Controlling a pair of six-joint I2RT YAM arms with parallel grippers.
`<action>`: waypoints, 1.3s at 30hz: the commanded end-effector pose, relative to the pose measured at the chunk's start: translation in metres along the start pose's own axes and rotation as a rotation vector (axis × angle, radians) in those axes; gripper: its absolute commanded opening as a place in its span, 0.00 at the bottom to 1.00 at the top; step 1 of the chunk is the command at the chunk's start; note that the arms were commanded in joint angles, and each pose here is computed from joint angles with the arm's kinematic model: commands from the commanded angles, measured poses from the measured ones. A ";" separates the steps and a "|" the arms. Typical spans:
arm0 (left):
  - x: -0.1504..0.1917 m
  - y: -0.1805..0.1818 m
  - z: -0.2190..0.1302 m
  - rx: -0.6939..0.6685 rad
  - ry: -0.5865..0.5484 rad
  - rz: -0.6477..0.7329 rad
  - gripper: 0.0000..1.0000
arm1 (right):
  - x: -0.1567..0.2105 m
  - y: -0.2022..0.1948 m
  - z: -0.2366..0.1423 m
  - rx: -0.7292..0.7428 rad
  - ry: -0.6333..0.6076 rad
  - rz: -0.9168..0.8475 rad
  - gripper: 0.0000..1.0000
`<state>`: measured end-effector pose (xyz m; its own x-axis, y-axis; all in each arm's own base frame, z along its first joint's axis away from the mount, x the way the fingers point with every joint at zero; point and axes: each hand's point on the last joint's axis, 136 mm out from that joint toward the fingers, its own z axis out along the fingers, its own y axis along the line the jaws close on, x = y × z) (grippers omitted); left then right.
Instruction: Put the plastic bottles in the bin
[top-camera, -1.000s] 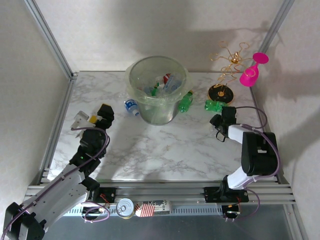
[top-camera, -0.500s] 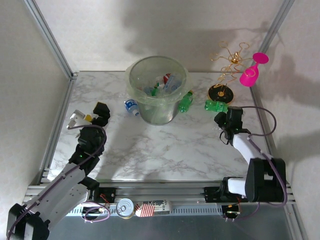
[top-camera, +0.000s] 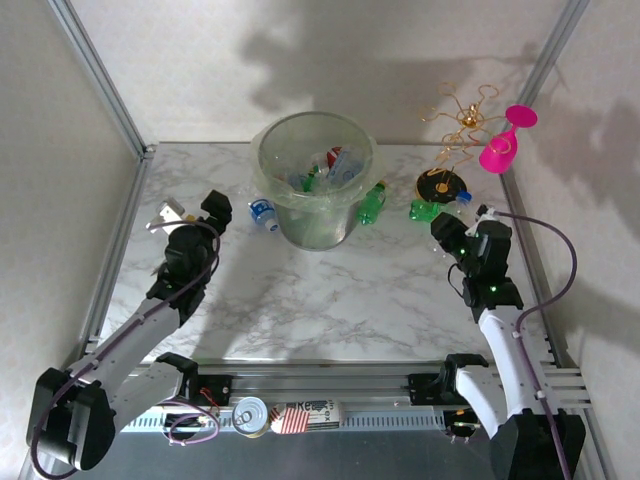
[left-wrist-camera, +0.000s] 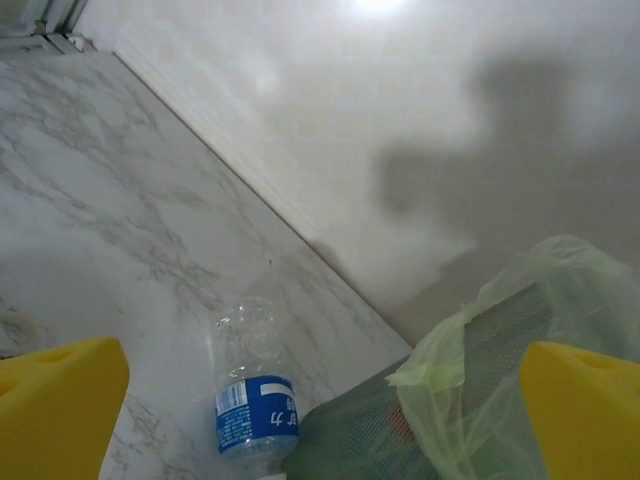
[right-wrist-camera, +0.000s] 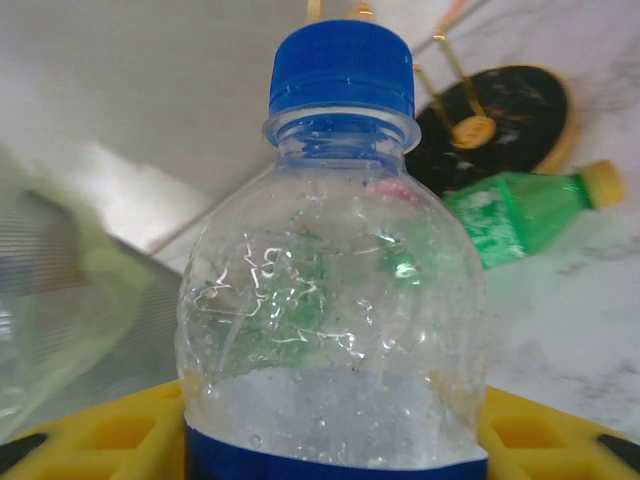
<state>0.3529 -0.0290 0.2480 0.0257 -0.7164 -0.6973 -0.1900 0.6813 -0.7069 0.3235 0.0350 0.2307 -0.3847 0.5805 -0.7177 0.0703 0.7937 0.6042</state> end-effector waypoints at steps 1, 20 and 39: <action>-0.004 -0.009 0.002 0.045 0.012 -0.042 1.00 | -0.026 0.057 -0.014 -0.219 -0.036 -0.021 0.48; -0.002 0.027 -0.021 -0.016 0.047 -0.038 1.00 | -0.023 0.262 0.066 -0.519 0.058 -0.355 0.47; 0.008 0.028 -0.026 -0.006 0.110 0.015 1.00 | 0.025 0.308 0.152 -0.362 0.133 -0.573 0.83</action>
<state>0.3223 -0.0175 0.2280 -0.0570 -0.7319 -0.6790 -0.2038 0.6743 -0.7097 0.4702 0.3273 0.3238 -0.4291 0.0388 -0.9024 -0.4964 0.8245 0.2715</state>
